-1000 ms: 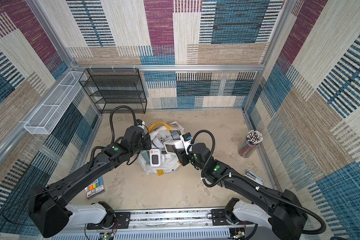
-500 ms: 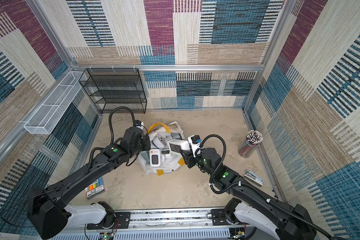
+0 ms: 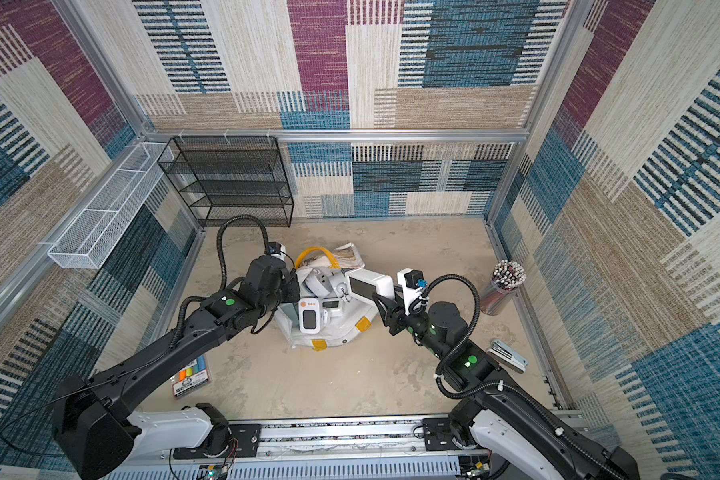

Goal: Take the alarm clock out of the canvas bag
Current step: Place the alarm at the center of the board.

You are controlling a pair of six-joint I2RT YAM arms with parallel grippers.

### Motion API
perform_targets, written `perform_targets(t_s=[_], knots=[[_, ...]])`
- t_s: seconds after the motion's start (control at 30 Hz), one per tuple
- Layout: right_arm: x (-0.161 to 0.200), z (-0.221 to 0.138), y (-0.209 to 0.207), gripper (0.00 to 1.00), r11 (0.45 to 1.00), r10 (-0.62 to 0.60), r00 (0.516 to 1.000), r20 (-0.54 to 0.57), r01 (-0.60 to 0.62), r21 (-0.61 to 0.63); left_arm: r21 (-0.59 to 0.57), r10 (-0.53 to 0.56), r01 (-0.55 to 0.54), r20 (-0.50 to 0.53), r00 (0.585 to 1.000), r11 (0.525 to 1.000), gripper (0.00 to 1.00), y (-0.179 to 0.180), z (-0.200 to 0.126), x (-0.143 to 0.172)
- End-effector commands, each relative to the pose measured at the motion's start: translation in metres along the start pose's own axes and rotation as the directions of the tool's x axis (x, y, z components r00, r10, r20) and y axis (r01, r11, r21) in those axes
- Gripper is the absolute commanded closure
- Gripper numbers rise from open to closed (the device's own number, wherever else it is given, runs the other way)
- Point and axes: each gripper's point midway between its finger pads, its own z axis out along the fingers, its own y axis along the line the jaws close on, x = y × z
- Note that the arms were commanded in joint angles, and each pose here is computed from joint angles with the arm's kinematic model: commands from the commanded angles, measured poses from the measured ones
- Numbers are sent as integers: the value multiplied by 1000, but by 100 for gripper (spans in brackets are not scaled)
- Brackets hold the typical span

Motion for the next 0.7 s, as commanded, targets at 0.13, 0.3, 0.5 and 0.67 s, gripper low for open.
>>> perform_targets(t_s=[0.13, 0.3, 0.5, 0.67], knots=[[-16, -11, -17, 70, 998, -9, 997, 72, 4, 65, -81, 3, -6, -25, 1000, 997, 100, 17, -2, 8], [-18, -16, -26, 69, 995, -6, 996, 92, -3, 95, -87, 4, -6, -23, 1000, 996, 100, 19, -3, 8], [-20, -20, -39, 69, 989, -16, 995, 102, 1, 149, -90, 4, -6, -25, 1000, 996, 100, 19, -3, 9], [-15, -21, -60, 69, 972, -20, 995, 94, -3, 236, -94, 4, -6, -21, 1000, 996, 100, 20, -4, 8]])
